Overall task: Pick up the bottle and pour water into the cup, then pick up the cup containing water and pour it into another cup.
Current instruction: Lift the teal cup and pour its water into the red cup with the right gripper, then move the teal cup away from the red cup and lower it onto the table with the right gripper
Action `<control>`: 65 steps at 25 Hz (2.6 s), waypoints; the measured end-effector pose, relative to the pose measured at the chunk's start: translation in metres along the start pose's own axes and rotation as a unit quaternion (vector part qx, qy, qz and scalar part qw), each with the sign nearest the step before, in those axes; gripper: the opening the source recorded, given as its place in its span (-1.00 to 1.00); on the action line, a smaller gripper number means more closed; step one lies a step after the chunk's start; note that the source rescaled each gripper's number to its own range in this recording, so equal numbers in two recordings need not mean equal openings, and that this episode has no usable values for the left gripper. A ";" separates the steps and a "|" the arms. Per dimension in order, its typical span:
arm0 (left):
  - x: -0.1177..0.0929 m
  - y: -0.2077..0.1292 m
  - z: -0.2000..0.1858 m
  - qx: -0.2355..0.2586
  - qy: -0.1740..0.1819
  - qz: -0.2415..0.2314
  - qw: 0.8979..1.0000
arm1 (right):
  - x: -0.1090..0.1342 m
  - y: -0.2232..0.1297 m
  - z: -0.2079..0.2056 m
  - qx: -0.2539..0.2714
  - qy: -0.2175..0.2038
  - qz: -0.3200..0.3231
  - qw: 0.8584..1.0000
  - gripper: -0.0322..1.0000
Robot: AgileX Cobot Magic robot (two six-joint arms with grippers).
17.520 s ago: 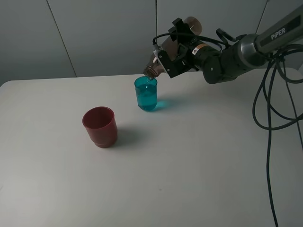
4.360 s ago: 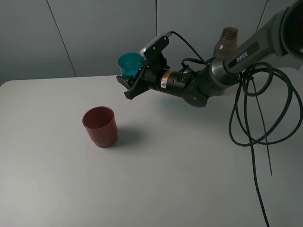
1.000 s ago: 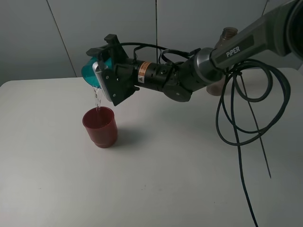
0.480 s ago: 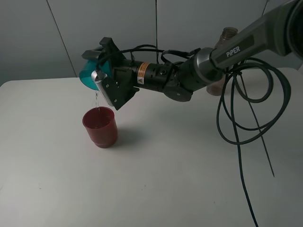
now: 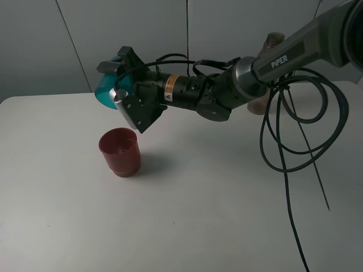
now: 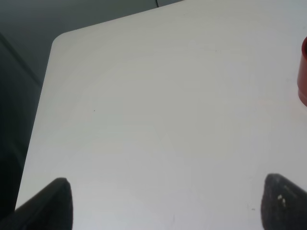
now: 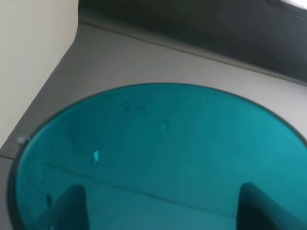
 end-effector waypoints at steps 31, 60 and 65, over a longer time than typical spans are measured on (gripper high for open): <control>0.000 0.000 0.000 0.000 0.000 0.000 1.000 | 0.044 -0.064 -0.052 0.185 -0.005 0.806 0.562 -0.89; 0.000 0.000 0.000 0.000 0.000 0.000 1.000 | 0.145 -0.063 -0.075 0.246 -0.002 0.792 0.559 -0.89; 0.000 0.000 0.000 0.000 0.000 0.000 1.000 | 0.145 -0.064 -0.075 0.246 -0.003 0.791 0.560 -0.67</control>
Point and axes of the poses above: a point on each arm's last joint axis where the gripper is mounted, z pointing out along that axis toward the gripper, x along the wrist's bending axis when the last joint is at zero, y = z × x, the point moved 6 cm from there along z, pointing out along that axis toward the gripper, and after that the axes turned 1 degree about -z, right-handed, at the moved point
